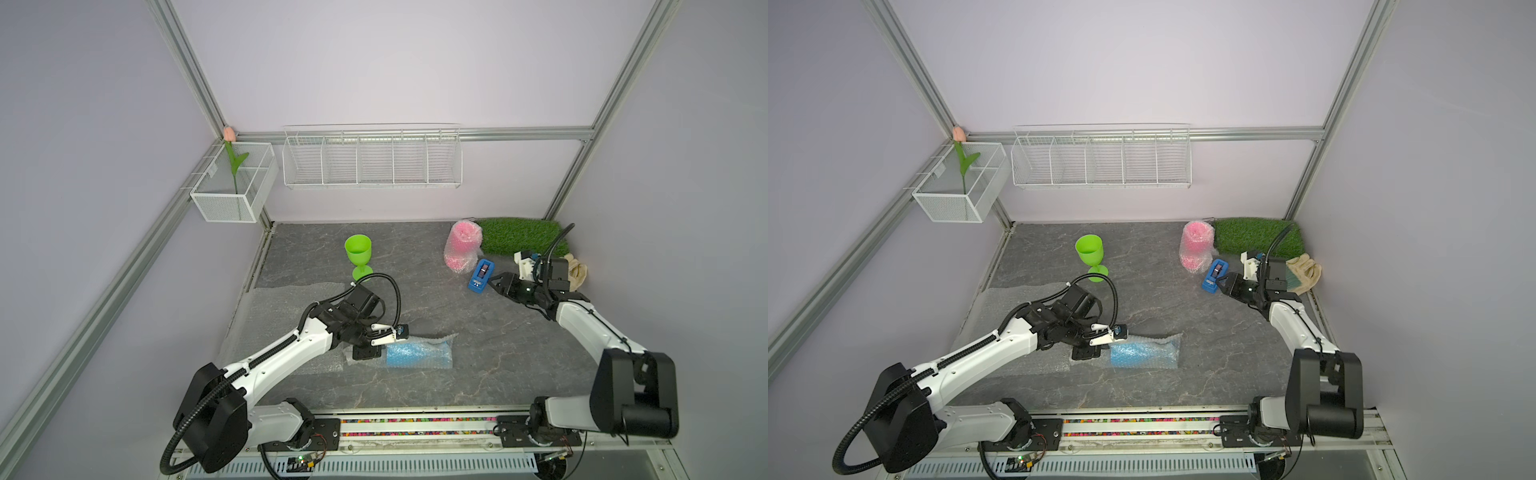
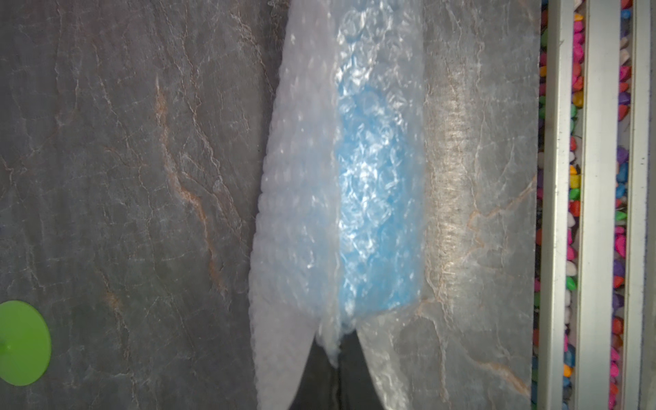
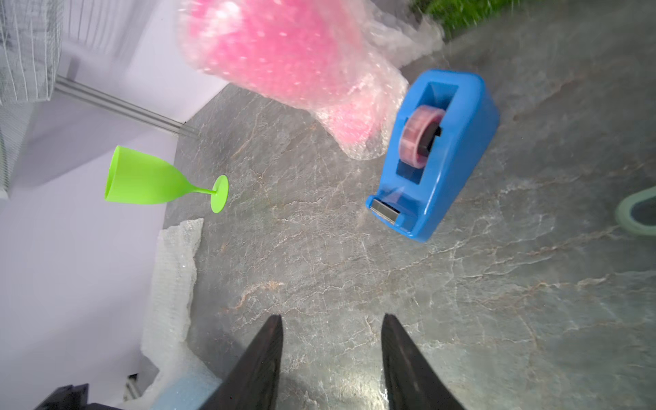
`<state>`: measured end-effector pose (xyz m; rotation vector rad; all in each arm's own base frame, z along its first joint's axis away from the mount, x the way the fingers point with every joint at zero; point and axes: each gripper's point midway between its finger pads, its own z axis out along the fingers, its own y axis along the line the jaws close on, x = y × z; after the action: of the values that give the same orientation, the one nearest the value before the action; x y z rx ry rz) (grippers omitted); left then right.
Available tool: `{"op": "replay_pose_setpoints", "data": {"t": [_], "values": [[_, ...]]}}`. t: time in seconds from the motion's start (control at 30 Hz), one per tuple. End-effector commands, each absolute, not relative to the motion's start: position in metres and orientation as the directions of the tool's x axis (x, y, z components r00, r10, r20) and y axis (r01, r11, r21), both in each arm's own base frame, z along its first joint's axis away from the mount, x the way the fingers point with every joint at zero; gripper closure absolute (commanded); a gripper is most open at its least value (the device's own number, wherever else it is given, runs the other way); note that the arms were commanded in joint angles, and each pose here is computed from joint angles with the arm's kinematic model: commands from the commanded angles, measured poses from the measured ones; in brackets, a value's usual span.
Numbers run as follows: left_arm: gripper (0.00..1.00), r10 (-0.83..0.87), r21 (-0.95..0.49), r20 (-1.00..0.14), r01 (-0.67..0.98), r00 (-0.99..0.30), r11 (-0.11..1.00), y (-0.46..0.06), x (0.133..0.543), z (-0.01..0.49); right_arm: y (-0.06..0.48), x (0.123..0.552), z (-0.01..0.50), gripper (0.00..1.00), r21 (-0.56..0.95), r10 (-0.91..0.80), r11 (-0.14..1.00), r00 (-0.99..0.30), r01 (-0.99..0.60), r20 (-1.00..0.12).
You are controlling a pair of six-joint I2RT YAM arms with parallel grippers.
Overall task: Wrap wine glasses in bubble wrap
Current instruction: Pull the tape from the tape cutter.
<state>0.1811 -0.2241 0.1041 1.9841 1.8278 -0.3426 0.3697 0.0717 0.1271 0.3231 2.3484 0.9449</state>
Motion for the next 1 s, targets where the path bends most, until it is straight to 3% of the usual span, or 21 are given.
{"op": "replay_pose_setpoints", "data": {"t": [0.0,0.23,0.97], "values": [[0.94,0.885,0.145,-0.444,0.986,0.139,-0.082,-0.222,0.177,0.103,0.073,0.386,0.132,0.55,0.815,0.524,0.576,-0.798,0.073,-0.298],[0.94,0.88,0.128,-0.454,0.988,0.137,-0.088,-0.223,0.174,0.102,0.067,0.421,0.113,0.67,0.866,0.569,0.483,-0.798,0.129,-0.198],[0.95,0.893,0.079,-0.435,0.993,0.117,-0.091,-0.225,0.173,0.093,0.089,0.446,0.059,0.67,0.906,0.558,0.365,-0.829,0.213,-0.03]]}}
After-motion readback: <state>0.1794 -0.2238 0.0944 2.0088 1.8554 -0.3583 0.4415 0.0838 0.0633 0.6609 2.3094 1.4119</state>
